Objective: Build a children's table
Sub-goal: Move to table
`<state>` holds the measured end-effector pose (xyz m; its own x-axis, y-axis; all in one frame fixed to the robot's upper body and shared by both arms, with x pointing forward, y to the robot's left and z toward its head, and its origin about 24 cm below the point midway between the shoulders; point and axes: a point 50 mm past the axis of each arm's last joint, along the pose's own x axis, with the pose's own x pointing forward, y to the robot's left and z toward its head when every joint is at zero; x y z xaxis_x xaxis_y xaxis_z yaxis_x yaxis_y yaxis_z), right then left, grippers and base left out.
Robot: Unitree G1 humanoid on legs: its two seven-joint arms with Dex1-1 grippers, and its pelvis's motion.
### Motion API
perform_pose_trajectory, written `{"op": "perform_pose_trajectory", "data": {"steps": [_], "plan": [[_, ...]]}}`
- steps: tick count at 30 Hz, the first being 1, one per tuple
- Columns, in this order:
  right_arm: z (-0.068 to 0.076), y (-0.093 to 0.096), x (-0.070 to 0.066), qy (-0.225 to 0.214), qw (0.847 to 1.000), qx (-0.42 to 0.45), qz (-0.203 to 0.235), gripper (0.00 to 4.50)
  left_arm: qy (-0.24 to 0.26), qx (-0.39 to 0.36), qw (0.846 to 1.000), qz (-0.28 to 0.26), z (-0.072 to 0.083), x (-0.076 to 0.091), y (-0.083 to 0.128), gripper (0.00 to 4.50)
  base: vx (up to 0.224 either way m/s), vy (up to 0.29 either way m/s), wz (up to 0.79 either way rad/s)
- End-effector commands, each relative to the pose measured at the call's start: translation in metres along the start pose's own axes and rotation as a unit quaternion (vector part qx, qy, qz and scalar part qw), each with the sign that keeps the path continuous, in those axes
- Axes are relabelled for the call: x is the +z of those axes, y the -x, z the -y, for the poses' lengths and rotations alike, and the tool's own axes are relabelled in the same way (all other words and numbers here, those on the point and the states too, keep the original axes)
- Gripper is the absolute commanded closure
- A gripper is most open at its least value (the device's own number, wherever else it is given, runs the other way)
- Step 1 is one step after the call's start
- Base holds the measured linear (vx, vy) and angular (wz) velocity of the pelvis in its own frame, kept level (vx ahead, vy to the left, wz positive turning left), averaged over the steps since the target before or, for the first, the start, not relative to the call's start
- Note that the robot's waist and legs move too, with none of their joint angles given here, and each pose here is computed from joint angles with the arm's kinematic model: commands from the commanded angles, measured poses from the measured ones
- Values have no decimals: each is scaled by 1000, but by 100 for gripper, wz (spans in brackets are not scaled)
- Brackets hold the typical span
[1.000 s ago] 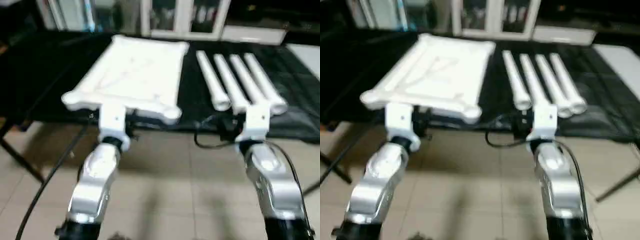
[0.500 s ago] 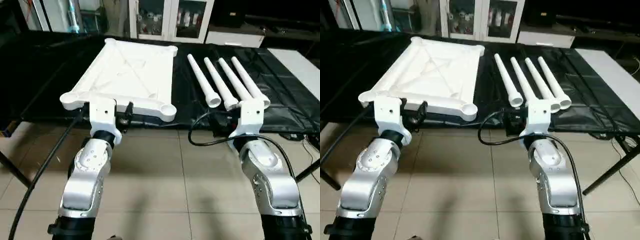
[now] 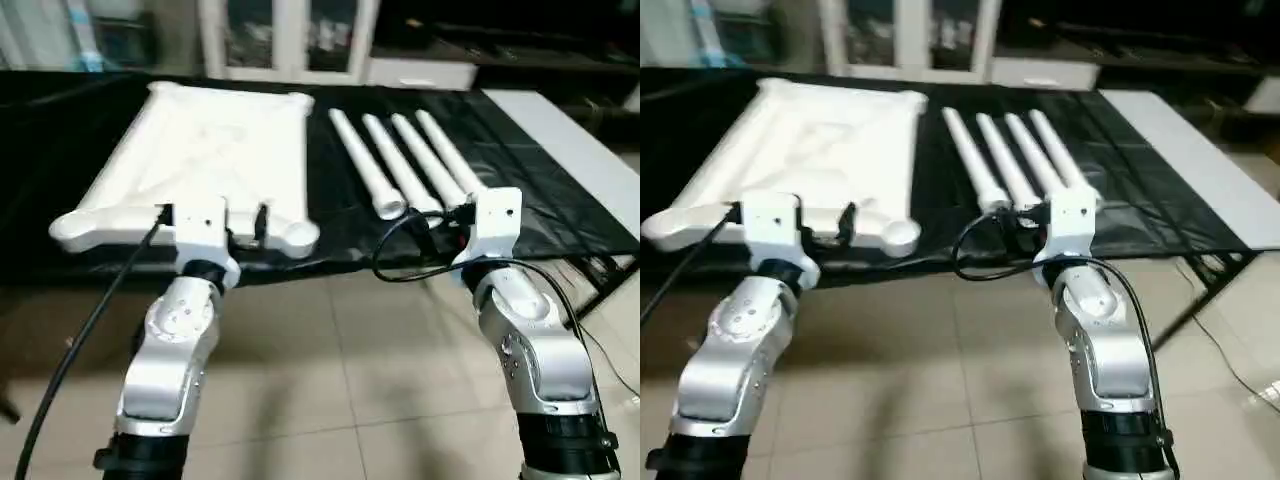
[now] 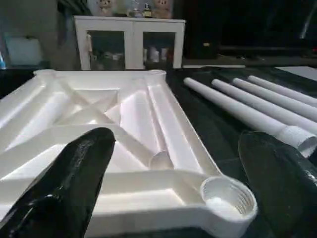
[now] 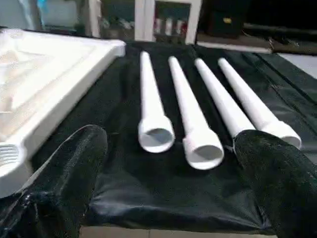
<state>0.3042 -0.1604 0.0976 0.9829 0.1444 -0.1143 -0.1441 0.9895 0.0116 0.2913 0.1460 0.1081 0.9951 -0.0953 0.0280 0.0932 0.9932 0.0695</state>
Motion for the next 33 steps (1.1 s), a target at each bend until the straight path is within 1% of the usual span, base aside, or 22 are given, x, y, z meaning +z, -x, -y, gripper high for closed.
{"op": "perform_pose_trajectory", "data": {"steps": [1, 6, 10, 13, 15, 19, 21, 27, 31, 33], "plan": [[-2, -1, 4, 0, 1000, 11, 8, 0, -7, 3, 1000, 0, -1, 2, -2, 4, 176, -20, 4], [-4, -1, 4, 3, 1000, 16, 8, 0, -8, -1, 1000, -1, 1, 1, -3, 4, 209, -10, 7], [-6, -1, 1, 11, 1000, 18, 5, 0, -12, 4, 1000, -1, -2, 2, -2, 4, 208, -33, 9], [-10, -2, 0, 17, 1000, 26, 4, 0, -16, 3, 1000, -1, -2, 2, -1, 4, 195, 72, 50], [-11, -1, 1, 20, 999, 29, 5, 0, -17, 3, 1000, -1, -3, 2, -1, 4, -14, 141, 87], [-12, 0, 1, 16, 999, 29, 6, 0, -19, 3, 1000, -2, -3, 2, -1, 4, 122, -61, 34], [-11, 0, 0, 9, 1000, 21, 4, 0, -19, 3, 1000, -2, -3, 2, 0, 4, 159, -65, 42], [-2, 4, -2, 16, 1000, -4, -2, 0, -16, -20, 1000, -6, 3, 1, -2, 4, 143, -92, 31], [3, 8, -4, 19, 1000, -23, -8, 0, -11, -36, 999, -7, 7, 0, -3, 4, 161, 102, 14], [6, 11, -6, 10, 999, -37, -15, 0, -8, -45, 999, -8, 9, 0, -4, 4, 199, 167, 4]]}}
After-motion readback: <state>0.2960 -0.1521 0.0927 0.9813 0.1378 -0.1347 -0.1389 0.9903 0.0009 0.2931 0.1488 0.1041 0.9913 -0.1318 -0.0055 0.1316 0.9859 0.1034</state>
